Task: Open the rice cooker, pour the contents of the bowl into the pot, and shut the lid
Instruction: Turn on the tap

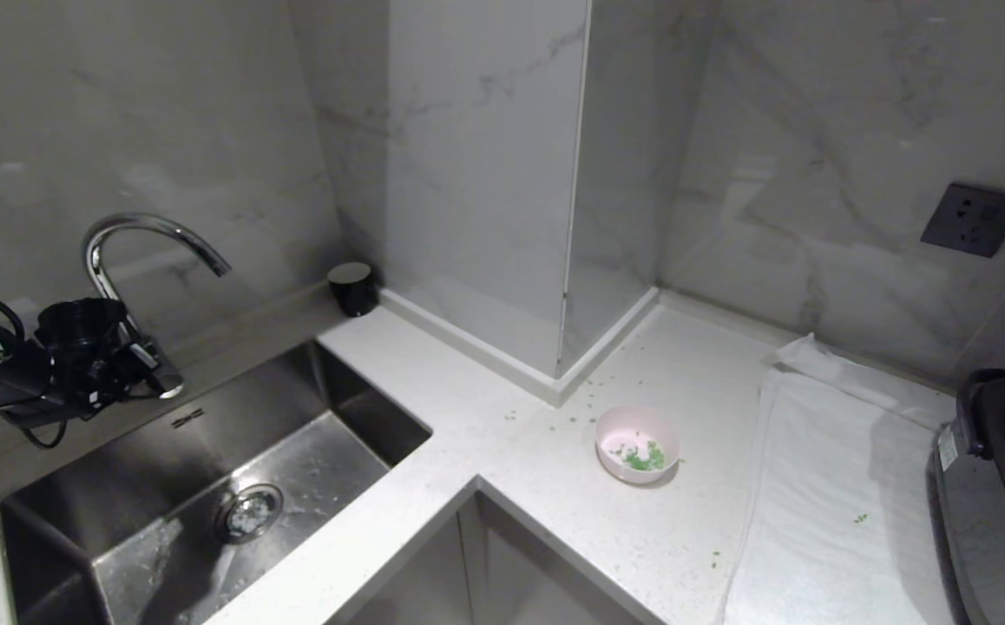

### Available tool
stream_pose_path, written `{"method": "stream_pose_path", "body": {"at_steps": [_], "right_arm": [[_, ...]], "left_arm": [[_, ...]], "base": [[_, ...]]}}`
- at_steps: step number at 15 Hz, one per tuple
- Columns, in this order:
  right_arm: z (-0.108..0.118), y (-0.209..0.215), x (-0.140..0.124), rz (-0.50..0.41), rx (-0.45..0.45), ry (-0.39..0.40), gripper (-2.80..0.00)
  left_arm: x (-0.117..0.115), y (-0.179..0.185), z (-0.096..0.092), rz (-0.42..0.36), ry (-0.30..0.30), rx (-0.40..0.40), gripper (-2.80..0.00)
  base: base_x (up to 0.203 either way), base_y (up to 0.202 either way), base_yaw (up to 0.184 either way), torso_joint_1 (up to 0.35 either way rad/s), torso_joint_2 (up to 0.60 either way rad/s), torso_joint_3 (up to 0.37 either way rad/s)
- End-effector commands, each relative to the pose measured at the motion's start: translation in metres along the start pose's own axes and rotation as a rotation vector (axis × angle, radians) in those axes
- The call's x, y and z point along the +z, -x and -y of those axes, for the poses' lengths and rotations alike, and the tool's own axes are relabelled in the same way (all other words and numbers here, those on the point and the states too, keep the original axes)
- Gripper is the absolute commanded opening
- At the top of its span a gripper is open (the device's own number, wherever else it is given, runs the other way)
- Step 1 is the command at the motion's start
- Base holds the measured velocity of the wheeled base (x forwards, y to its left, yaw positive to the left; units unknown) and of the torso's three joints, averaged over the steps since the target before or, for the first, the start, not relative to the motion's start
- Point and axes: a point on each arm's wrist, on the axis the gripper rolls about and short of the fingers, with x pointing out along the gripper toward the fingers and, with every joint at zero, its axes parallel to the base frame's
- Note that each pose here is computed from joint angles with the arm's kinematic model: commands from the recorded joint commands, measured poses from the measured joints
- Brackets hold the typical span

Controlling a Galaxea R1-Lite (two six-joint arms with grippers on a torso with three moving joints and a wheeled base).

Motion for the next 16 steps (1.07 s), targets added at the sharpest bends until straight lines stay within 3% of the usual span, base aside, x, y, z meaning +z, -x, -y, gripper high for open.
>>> {"method": "stream_pose_path", "body": {"at_steps": [1,9,16], "right_arm": [[0.0,-0.0002,-0.0004,-0.002,0.0,0.0,-2.8],[0.0,-0.0002,-0.0004,-0.002,0.0,0.0,-2.8],[0.0,-0.0002,-0.0004,-0.002,0.0,0.0,-2.8]], "left_arm": [[0.0027,0.0054,-0.0018,0.001,0.001,0.004,-2.8],[0.0011,0.0052,-0.0025,-0.007,-0.007,0.005,-2.8],[-0.0062,0.0114,-0.0025,-0.038,-0.056,-0.001,-2.8]], "base": [[0.0,0.0,0.0,0.0,0.0,0.0],[0.0,0.0,0.0,0.0,0.0,0.0],[0.0,0.0,0.0,0.0,0.0,0.0]]}}
